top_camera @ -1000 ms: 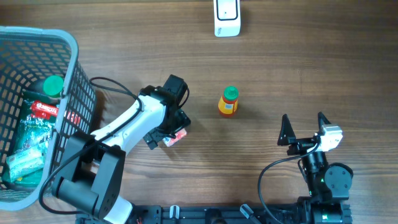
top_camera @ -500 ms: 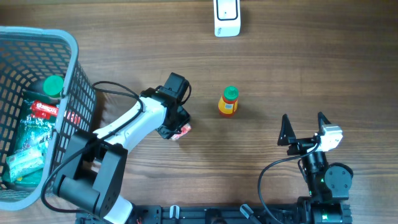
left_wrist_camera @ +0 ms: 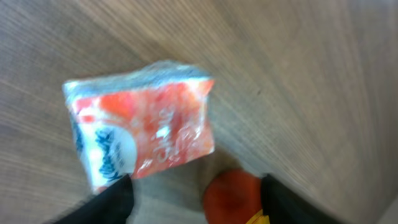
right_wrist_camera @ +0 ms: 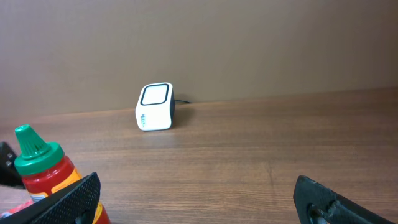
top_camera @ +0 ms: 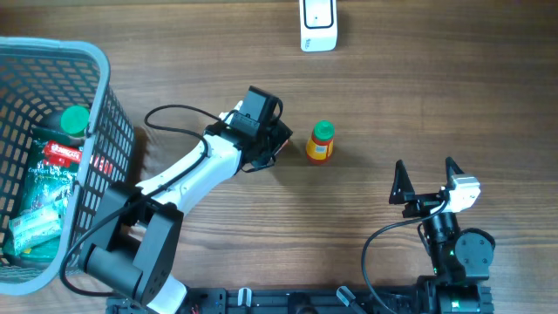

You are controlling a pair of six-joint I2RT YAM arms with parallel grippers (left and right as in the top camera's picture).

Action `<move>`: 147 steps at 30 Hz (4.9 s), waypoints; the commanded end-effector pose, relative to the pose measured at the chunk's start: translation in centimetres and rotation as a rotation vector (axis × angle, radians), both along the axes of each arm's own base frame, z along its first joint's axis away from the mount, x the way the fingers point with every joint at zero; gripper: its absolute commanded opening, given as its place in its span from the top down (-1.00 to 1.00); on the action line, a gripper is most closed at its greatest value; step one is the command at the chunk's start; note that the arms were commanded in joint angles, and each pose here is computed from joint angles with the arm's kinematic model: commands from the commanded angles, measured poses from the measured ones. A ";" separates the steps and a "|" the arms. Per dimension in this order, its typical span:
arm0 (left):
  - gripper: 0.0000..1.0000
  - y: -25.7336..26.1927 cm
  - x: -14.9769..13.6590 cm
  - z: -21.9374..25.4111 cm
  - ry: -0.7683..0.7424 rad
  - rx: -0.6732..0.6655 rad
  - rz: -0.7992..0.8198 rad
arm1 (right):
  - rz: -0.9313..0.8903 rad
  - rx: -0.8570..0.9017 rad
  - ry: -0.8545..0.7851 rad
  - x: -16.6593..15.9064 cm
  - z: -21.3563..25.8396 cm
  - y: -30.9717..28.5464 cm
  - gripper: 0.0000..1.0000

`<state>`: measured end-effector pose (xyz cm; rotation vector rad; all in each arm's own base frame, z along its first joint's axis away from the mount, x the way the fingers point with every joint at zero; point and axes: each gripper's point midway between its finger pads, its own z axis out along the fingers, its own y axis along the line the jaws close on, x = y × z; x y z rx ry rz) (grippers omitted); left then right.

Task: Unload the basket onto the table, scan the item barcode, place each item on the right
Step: 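Set the red-white box on the table left of the bottle, then grasp the red Nescafe stick from the basket with the left gripper, then lay the Nescafe stick on the table between box and bottle, then grasp the mint-green wipes pack in the basket with the left gripper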

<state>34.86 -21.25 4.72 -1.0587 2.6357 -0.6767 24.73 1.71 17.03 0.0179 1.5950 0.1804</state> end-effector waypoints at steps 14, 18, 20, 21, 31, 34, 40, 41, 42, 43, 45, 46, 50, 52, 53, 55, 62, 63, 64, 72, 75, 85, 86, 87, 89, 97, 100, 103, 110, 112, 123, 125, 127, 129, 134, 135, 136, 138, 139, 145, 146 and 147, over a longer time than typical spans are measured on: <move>-0.99 27.7 -4.5 33.0 -0.363 0.559 0.575 | 0.013 -0.019 -0.013 -0.1 0.2 0.2 -0.99; -1.00 37.5 -8.5 29.6 -0.122 0.566 0.866 | 0.013 -0.019 -0.013 -0.1 0.2 0.2 -0.99; -1.00 40.4 -8.3 26.5 -0.005 0.494 0.870 | 0.013 -0.019 -0.013 -0.1 0.2 0.2 -0.99; -0.92 41.3 -7.9 24.9 0.046 0.465 0.845 | 0.013 -0.018 -0.013 -0.1 0.2 0.2 -0.99; -0.38 42.9 -6.0 6.1 0.557 0.312 0.599 | 0.013 -0.019 -0.013 -0.1 0.2 0.2 -0.99; -0.44 42.2 -5.9 2.3 0.559 0.292 0.567 | 0.013 -0.019 -0.013 -0.1 0.2 0.2 -0.99; -0.63 40.4 -4.8 -2.9 0.478 0.279 0.482 | 0.013 -0.019 -0.013 -0.1 0.2 0.2 -0.99; -0.58 40.2 -4.8 -3.4 0.474 0.284 0.477 | 0.013 -0.019 -0.013 -0.1 0.2 0.2 -0.99; -0.43 40.1 -4.8 -3.7 0.473 0.291 0.474 | 0.013 -0.019 -0.013 -0.1 0.2 0.2 -0.99; -0.11 40.0 -5.0 -4.1 0.475 0.290 0.473 | 0.013 -0.018 -0.013 -0.1 0.2 0.2 -0.99; 0.62 39.8 -5.6 -4.5 0.495 0.295 0.471 | 0.013 -0.019 -0.013 -0.1 0.2 0.2 -0.99; 0.92 39.8 -6.1 -4.4 0.513 0.299 0.470 | 0.013 -0.019 -0.013 -0.1 0.2 0.2 -0.99; 0.92 40.9 -7.0 -1.4 0.533 0.365 0.487 | 0.013 -0.019 -0.013 -0.1 0.2 0.2 -0.99; 0.92 41.1 -6.7 2.1 0.479 0.377 0.522 | 0.013 -0.019 -0.013 -0.1 0.2 0.2 -1.00; 0.92 41.2 -6.6 4.2 0.440 0.385 0.541 | 0.013 -0.019 -0.013 -0.1 0.2 0.2 -0.99; 0.92 41.0 -6.5 8.2 0.339 0.402 0.563 | 0.013 -0.019 -0.013 -0.1 0.2 0.2 -0.99; 0.92 34.3 -8.1 23.9 -0.231 0.346 0.540 | 0.013 -0.019 -0.013 -0.1 0.2 0.2 -0.99; 0.92 30.5 -8.5 27.4 -0.388 0.319 0.447 | 0.013 -0.019 -0.013 -0.1 0.2 0.2 -0.99; 0.92 29.1 -8.7 28.3 -0.433 0.307 0.412 | 0.013 -0.019 -0.013 -0.1 0.2 0.2 -0.99; 0.92 13.6 -8.3 27.7 -0.512 0.175 -0.061 | 0.013 -0.019 -0.013 -0.1 0.2 0.2 -0.99; 0.92 7.7 -7.2 23.2 -0.435 0.200 -0.249 | 0.013 -0.019 -0.013 -0.1 0.2 0.2 -0.99; 0.92 -4.4 -5.8 4.4 -0.080 0.386 -0.517 | 0.013 -0.019 -0.013 -0.1 0.2 0.2 -0.99; 0.92 -4.4 -5.8 3.2 -0.048 0.396 -0.505 | 0.013 -0.019 -0.013 -0.1 0.2 0.2 -0.99; 0.92 -4.3 -5.7 2.2 -0.026 0.408 -0.507 | 0.013 -0.018 -0.013 -0.1 0.2 0.2 -0.99; 0.92 -4.1 -5.8 1.0 0.006 0.417 -0.489 | 0.013 -0.018 -0.013 -0.1 0.2 0.2 -0.99; 0.92 -4.1 -5.5 -1.4 -0.003 0.390 -0.438 | 0.013 -0.019 -0.013 -0.1 0.2 0.2 -1.00; 0.91 -3.8 -5.9 -2.3 0.007 0.389 -0.422 | 0.013 -0.018 -0.013 -0.1 0.2 0.2 -0.99; 0.10 -3.5 -6.1 -2.1 0.014 0.397 -0.430 | 0.013 -0.019 -0.013 -0.1 0.2 0.2 -0.99; -0.61 -0.8 -2.5 11.6 -0.265 0.520 -0.326 | 0.013 -0.019 -0.013 -0.1 0.2 0.2 -0.99; -0.80 1.8 -2.1 17.1 -0.386 0.587 -0.225 | 0.013 -0.019 -0.013 -0.1 0.2 0.2 -0.99; -1.00 28.0 -7.9 34.1 -0.650 0.680 0.630 | 0.013 -0.019 -0.013 -0.1 0.2 0.2 -0.99; -1.00 31.7 -9.0 33.5 -0.591 0.671 0.739 | 0.013 -0.019 -0.013 -0.1 0.2 0.2 -0.99; -1.00 35.7 -10.3 30.9 -0.457 0.605 0.885 | 0.013 -0.019 -0.013 -0.1 0.2 0.2 -0.99; -1.00 38.4 -11.1 27.8 -0.317 0.527 0.986 | 0.013 -0.019 -0.013 -0.1 0.2 0.2 -0.99; -0.37 43.2 -11.4 18.8 0.040 0.348 1.073 | 0.013 -0.019 -0.013 -0.1 0.2 0.2 -1.00; -0.37 44.0 -11.8 16.6 0.130 0.329 1.088 | 0.013 -0.019 -0.013 -0.1 0.2 0.2 -0.99; -0.28 44.7 -12.4 14.8 0.213 0.314 1.101 | 0.013 -0.019 -0.013 -0.1 0.2 0.2 -0.99; -0.17 45.7 -13.3 12.2 0.318 0.290 1.124 | 0.013 -0.018 -0.013 -0.1 0.2 0.2 -0.99; -0.16 46.3 -14.0 11.1 0.367 0.277 1.139 | 0.013 -0.019 -0.013 -0.1 0.2 0.2 -0.99; -0.26 48.2 -18.6 7.0 0.519 0.310 1.235 | 0.013 -0.019 -0.013 -0.1 0.2 0.2 -0.99; -0.27 48.2 -18.8 6.1 0.523 0.315 1.234 | 0.013 -0.019 -0.013 -0.1 0.2 0.2 -0.99; -0.27 48.1 -19.0 5.3 0.531 0.318 1.233 | 0.013 -0.018 -0.013 -0.1 0.2 0.2 -0.99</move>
